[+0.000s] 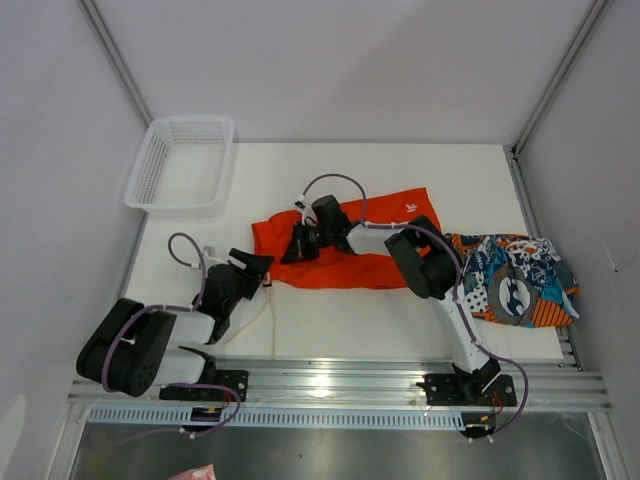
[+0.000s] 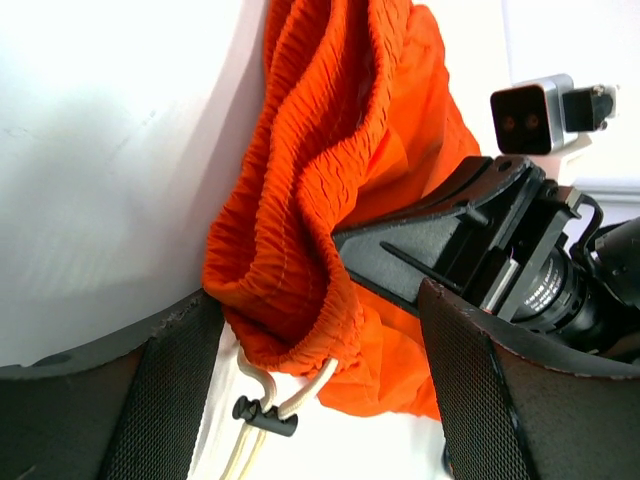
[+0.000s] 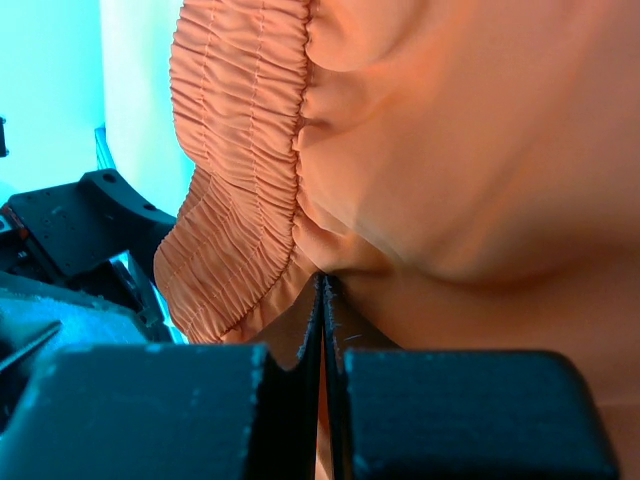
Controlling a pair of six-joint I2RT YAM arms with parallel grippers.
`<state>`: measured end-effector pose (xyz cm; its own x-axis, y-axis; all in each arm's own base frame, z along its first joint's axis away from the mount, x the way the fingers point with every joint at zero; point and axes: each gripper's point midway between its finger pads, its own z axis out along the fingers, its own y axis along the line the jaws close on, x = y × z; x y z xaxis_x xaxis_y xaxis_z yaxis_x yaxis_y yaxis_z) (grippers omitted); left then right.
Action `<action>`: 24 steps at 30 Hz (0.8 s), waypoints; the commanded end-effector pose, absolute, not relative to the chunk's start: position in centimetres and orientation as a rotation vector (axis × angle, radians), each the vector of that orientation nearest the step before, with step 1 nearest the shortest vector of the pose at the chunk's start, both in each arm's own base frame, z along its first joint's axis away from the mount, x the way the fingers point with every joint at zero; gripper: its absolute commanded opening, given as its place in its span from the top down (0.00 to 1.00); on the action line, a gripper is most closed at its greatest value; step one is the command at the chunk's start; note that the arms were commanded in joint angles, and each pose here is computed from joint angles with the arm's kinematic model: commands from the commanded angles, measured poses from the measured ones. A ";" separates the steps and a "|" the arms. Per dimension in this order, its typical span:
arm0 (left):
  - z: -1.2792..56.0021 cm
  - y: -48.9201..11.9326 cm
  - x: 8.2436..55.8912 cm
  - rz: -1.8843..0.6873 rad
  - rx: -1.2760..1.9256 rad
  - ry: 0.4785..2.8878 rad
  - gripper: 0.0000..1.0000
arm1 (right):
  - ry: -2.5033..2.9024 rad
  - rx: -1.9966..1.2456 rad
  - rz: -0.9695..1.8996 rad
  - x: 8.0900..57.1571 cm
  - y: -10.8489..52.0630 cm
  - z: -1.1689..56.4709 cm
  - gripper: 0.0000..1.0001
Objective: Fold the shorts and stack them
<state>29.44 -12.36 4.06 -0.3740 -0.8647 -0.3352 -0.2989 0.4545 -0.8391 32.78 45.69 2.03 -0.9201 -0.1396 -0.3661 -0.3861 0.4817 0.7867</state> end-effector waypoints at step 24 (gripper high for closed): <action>1.1 -12.9 30.2 -0.885 -0.941 1.901 0.25 | 2.663 -0.516 1.284 29.5 43.9 -3.7 1.00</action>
<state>31.92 -13.16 3.77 -0.3366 -0.8779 -0.3407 -0.2208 0.4253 -0.8777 32.58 45.78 2.05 -0.9072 -0.1612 -0.3885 -0.4168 0.4691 0.7786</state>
